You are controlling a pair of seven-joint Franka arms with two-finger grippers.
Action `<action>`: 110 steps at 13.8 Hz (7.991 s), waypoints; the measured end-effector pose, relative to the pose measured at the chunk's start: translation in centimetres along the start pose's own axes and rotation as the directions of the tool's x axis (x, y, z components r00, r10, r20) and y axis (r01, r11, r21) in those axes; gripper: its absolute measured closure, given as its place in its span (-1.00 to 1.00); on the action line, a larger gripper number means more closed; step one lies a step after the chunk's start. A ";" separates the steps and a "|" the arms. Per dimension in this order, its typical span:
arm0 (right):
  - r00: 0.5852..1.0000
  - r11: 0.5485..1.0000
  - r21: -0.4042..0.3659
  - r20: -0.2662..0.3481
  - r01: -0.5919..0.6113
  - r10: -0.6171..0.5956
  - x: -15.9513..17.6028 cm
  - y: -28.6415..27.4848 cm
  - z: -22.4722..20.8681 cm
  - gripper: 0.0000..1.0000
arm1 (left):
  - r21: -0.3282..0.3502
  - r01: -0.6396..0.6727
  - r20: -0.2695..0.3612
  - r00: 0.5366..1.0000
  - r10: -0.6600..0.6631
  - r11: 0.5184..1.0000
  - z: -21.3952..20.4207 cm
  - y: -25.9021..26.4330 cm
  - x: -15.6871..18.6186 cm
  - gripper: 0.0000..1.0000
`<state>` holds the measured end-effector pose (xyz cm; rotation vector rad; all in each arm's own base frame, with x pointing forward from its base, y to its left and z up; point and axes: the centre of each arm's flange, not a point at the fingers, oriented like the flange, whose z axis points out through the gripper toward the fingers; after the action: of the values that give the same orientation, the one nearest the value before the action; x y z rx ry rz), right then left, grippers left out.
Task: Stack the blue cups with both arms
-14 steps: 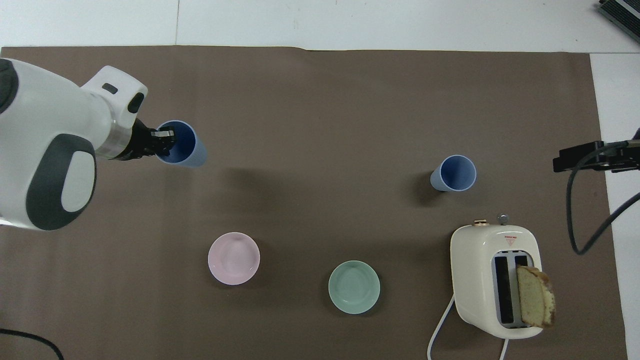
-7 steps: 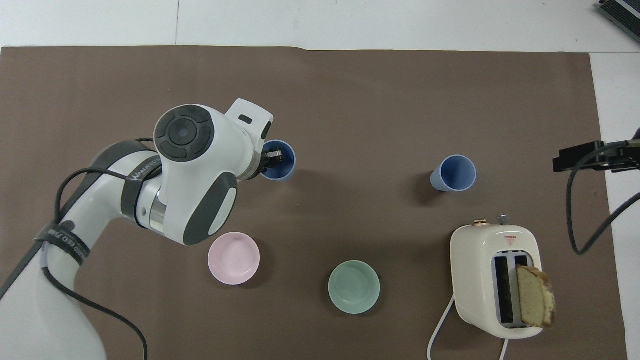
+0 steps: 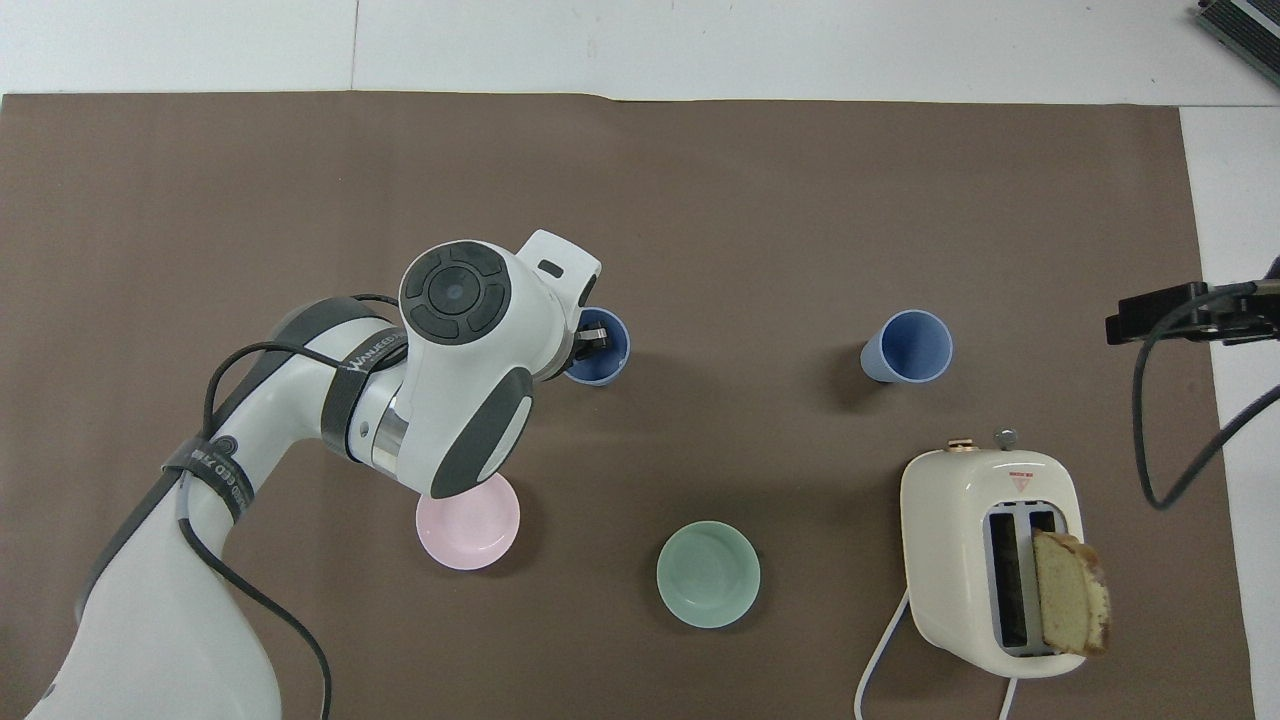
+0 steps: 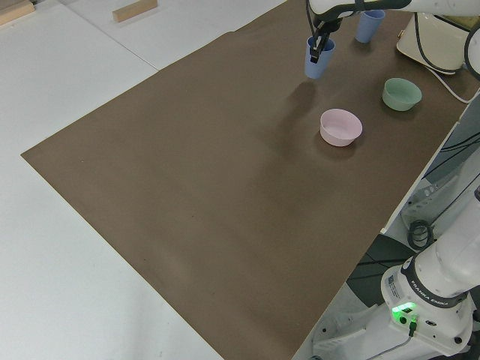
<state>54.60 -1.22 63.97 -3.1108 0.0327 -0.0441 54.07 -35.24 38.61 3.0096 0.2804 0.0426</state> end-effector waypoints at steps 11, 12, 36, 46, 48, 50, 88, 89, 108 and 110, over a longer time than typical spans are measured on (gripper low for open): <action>1.000 1.000 0.000 0.000 0.000 0.000 0.0 0.0 0.0 -1.00 | 0.015 -0.002 -0.049 0.999 0.003 1.000 -2.4 -0.8 1.1 -0.41; 1.000 1.000 0.000 -0.001 0.001 -0.001 0.0 0.0 0.0 -1.00 | 0.015 0.002 -0.067 0.998 -0.001 1.000 -4.3 -1.7 1.6 -0.67; 0.996 0.996 -0.011 0.031 0.086 -0.085 5.4 -3.8 26.3 -1.00 | 0.134 -0.380 -0.002 0.924 0.383 0.915 -27.1 -30.4 4.8 -1.00; 0.995 0.996 -0.012 0.053 0.084 -0.084 4.3 -3.6 28.6 0.45 | 0.133 -0.377 -0.002 0.925 0.380 0.917 -29.6 -29.0 4.1 -1.00; 0.995 0.996 -0.011 0.043 0.086 -0.085 4.7 -3.7 27.7 0.89 | 0.130 -0.377 0.013 0.926 0.378 0.917 -29.5 -29.0 4.0 -1.00; 0.995 0.996 -0.010 0.048 0.087 -0.086 5.4 -3.9 25.7 0.91 | 0.128 -0.376 0.012 0.926 0.378 0.918 -29.8 -29.0 4.1 -1.00; 0.997 0.994 0.085 -0.019 -0.068 0.070 3.0 -37.5 17.6 0.91 | 0.089 -0.315 -0.001 0.949 0.316 0.945 -31.3 -29.2 4.3 -1.00; 0.998 0.994 0.082 -0.014 -0.066 0.067 2.9 -37.6 17.8 0.91 | 0.089 -0.315 -0.001 0.949 0.316 0.945 -31.3 -29.2 4.3 -1.00; 0.998 0.996 0.056 0.021 -0.064 0.063 2.2 -37.7 23.2 0.58 | 0.089 -0.315 -0.001 0.949 0.316 0.945 -31.3 -29.2 4.3 -1.00; 0.998 0.996 0.060 0.017 -0.064 0.063 2.3 -37.7 23.1 0.13 | 0.089 -0.315 -0.001 0.949 0.316 0.945 -31.3 -29.2 4.3 -1.00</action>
<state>58.32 37.14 42.08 -3.0475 0.1277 -0.0203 51.75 -2.38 66.24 3.1099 -0.2077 0.0835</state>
